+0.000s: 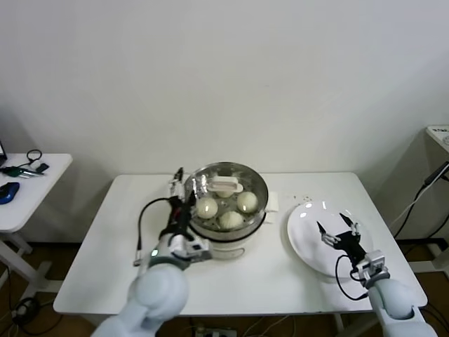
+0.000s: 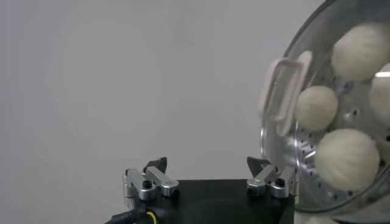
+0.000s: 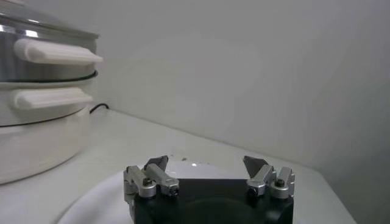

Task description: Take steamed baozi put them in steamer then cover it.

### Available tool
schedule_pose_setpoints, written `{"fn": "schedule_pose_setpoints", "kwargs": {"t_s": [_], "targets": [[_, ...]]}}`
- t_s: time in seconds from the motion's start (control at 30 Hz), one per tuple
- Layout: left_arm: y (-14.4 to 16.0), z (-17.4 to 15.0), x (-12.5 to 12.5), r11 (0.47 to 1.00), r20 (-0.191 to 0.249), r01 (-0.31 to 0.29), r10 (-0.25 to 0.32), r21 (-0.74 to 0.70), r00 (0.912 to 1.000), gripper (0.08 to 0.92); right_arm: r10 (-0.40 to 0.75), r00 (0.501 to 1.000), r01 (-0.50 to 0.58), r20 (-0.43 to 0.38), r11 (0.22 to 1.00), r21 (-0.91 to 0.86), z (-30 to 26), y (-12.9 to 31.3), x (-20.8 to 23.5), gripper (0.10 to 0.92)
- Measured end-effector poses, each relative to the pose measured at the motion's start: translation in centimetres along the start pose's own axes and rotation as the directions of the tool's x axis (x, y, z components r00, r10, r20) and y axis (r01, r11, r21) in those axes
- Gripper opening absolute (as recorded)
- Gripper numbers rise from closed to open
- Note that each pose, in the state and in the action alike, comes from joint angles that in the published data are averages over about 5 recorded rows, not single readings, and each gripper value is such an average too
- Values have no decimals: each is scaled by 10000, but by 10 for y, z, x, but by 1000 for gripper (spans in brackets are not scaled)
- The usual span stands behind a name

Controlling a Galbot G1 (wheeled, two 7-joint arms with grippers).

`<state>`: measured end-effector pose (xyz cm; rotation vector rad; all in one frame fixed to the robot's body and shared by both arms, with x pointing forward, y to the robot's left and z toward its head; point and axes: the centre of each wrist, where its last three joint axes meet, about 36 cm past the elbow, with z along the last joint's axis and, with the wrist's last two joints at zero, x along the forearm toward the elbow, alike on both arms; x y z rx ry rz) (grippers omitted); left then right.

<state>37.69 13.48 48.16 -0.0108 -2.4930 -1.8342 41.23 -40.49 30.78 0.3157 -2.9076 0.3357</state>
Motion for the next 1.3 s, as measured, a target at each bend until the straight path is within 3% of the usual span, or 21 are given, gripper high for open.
{"fn": "schedule_pose_setpoints", "kwargs": {"t_s": [0.17, 0.3, 0.4, 0.53, 0.67, 0.83, 1.07, 1.3], "targets": [[6, 32, 4, 9876, -800, 19, 108, 1571, 9967, 823, 2, 10000, -2, 48, 10000, -23, -1, 3, 2, 823], [2, 61, 9, 9555, -1637, -1, 506, 2949, 9852, 823, 20, 10000, -20, 98, 10000, -27, -2, 4, 5, 823], [-5, 82, 13, 9166, -1904, 25, 804, 3999, 9784, 823, 33, 9999, -32, 167, 10000, -38, -3, 5, 7, 823], [-17, 111, 17, 8458, -1640, 190, 813, 5331, 9831, 823, 54, 9996, -52, 263, 10000, -63, -4, 6, 11, 823], [-32, 138, 20, 7552, -1129, 431, 411, 6540, 9928, 823, 86, 9993, -81, 354, 9999, -116, -4, 8, 15, 823], [-58, 164, 25, 6487, -779, 629, -56, 7584, 9969, 823, 111, 9988, -99, 482, 9996, -251, -5, 10, 21, 823], [-86, 183, 37, 5465, -848, 870, -292, 8329, 9960, 823, 139, 9977, -112, 669, 9991, -406, -7, 10, 26, 823], [-99, 190, 42, 5003, -907, 958, -346, 8605, 9953, 823, 145, 9968, -104, 792, 9986, -528, -7, 12, 29, 823]]}}
